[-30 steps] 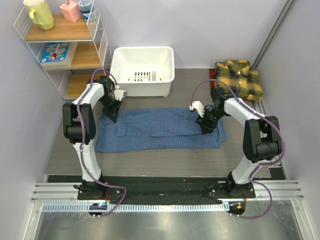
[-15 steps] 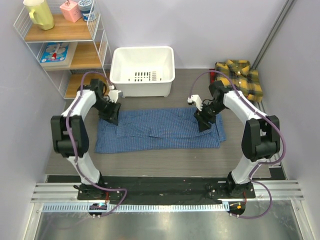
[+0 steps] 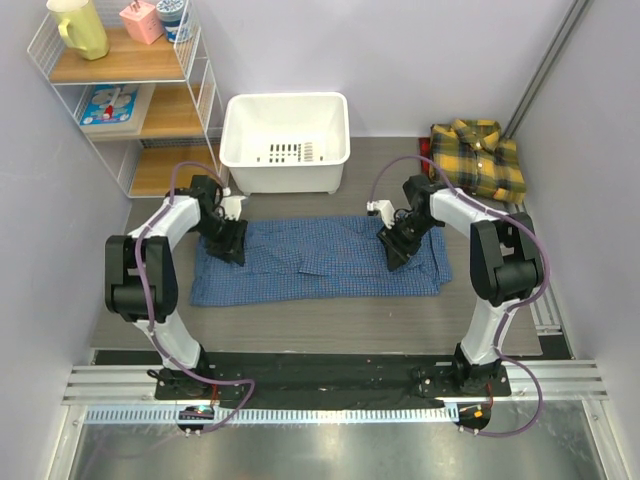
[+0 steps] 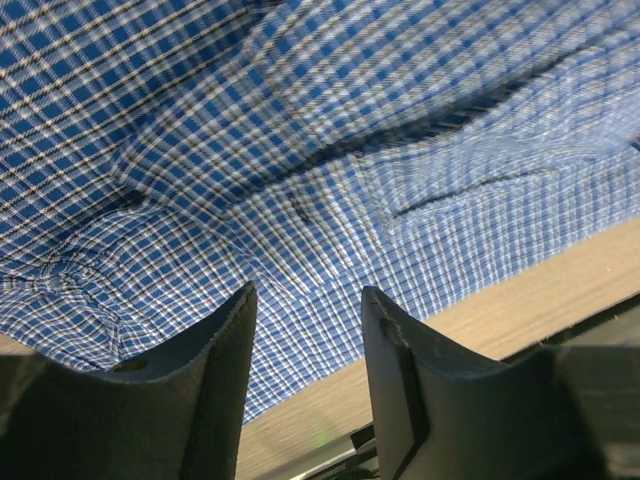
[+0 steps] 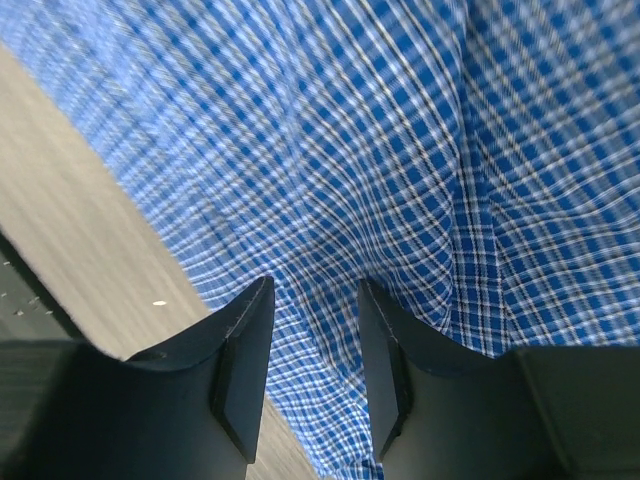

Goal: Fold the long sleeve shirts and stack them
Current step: Fold the shirt

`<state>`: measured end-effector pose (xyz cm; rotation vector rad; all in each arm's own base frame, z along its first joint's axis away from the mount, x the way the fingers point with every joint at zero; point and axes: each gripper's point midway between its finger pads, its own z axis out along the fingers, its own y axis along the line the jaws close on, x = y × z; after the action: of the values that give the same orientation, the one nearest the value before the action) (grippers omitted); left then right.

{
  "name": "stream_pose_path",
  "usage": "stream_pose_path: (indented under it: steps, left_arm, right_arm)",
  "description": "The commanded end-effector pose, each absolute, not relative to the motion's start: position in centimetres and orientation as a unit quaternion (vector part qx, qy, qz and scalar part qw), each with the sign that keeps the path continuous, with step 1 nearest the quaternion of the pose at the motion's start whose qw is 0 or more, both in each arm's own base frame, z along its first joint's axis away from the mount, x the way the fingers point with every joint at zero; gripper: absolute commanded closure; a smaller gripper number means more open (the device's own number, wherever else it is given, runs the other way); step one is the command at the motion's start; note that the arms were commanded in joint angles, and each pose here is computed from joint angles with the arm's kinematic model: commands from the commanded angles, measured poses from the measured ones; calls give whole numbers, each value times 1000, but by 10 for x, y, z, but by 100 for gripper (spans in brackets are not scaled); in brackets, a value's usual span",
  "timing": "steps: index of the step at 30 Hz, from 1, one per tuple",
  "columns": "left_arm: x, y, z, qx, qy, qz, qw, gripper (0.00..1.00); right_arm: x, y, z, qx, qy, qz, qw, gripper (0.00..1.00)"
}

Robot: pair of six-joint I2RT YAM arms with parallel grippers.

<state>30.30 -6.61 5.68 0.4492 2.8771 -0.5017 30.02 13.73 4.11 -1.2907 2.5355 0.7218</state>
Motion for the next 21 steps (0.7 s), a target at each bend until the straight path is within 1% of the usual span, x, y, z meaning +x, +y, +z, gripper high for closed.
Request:
stream_pose_path:
  steps: [1,5,11,14,15,17,18,19,21]
  left_arm:
    - [317,-60,44,107,977,-151,106,52]
    - [315,-62,35,96,978,-160,93,52]
    - [317,-69,28,84,976,-181,87,58]
    - [318,-68,31,83,976,-181,92,72]
    - [320,-65,35,80,976,-179,99,81]
    - [320,-56,41,78,979,-161,102,89]
    - [317,-50,45,87,980,-149,101,96]
    - [317,-44,48,94,982,-133,99,100]
    - [315,-15,51,90,987,-91,96,100]
  right_arm:
    - [310,131,23,-423,875,212,108,56]
    - [308,123,10,-427,878,195,93,56]
    - [307,120,2,-426,880,189,90,57]
    - [309,119,1,-425,882,184,91,56]
    - [310,118,1,-424,882,181,93,56]
    - [310,116,1,-425,883,176,92,56]
    - [310,116,2,-426,883,174,94,56]
    - [311,116,3,-426,883,171,94,56]
    - [310,114,4,-425,885,168,94,55]
